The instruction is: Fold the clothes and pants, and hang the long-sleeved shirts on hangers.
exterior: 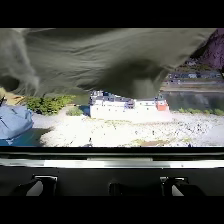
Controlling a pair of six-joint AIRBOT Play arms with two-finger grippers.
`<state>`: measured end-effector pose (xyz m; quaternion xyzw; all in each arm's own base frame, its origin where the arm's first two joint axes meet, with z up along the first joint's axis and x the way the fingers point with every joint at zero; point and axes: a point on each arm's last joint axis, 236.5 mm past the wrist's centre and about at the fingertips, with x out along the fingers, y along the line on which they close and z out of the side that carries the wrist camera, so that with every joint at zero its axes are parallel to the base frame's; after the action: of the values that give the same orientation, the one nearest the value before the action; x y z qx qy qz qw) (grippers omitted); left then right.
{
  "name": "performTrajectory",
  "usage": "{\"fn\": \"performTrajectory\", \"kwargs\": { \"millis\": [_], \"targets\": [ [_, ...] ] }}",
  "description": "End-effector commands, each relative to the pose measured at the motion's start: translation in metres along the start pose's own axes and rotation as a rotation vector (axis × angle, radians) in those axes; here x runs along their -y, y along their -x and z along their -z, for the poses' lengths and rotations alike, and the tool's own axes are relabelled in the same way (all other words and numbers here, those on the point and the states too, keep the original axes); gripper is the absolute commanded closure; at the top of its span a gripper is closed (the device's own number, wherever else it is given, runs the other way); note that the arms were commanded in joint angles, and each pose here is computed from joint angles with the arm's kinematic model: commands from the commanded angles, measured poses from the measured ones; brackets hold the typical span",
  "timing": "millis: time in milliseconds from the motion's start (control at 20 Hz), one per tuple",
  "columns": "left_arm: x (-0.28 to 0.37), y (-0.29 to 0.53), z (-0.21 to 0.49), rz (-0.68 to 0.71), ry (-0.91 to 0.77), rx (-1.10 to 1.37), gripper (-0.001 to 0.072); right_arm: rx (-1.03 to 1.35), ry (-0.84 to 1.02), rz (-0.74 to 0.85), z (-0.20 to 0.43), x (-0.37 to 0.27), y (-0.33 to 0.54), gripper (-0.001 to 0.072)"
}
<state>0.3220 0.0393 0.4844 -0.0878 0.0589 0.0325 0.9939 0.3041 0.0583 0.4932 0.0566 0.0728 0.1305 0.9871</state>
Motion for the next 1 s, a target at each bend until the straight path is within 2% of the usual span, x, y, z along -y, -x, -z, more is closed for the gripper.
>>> {"fn": "performTrajectory", "kwargs": {
  "millis": [0,200,350,500,700,950],
  "targets": [
    [-0.014,0.080,-0.020,-0.132,0.022,0.130,0.0692,0.094,-0.045,0.035,-0.019,-0.012,0.063,0.0679],
    [-0.015,0.096,-0.021,-0.151,0.011,0.143,0.0693,0.055,-0.086,0.046,-0.011,-0.005,0.049,0.0679],
    [-0.013,0.036,0.020,-0.085,0.015,-0.031,0.0692,-0.115,-0.120,0.081,0.026,0.019,-0.005,0.0679],
    [-0.023,-0.054,0.103,-0.020,0.042,-0.318,0.0692,-0.389,-0.183,0.107,0.101,0.053,-0.087,0.0679],
    [-0.044,-0.173,0.238,0.001,0.081,-0.667,0.0692,-0.688,-0.242,0.139,0.228,0.101,-0.190,0.0678],
    [-0.025,-0.290,0.402,0.069,0.039,-0.853,0.0692,-0.840,-0.301,0.174,0.356,0.147,-0.284,0.0678]
  ]
}}
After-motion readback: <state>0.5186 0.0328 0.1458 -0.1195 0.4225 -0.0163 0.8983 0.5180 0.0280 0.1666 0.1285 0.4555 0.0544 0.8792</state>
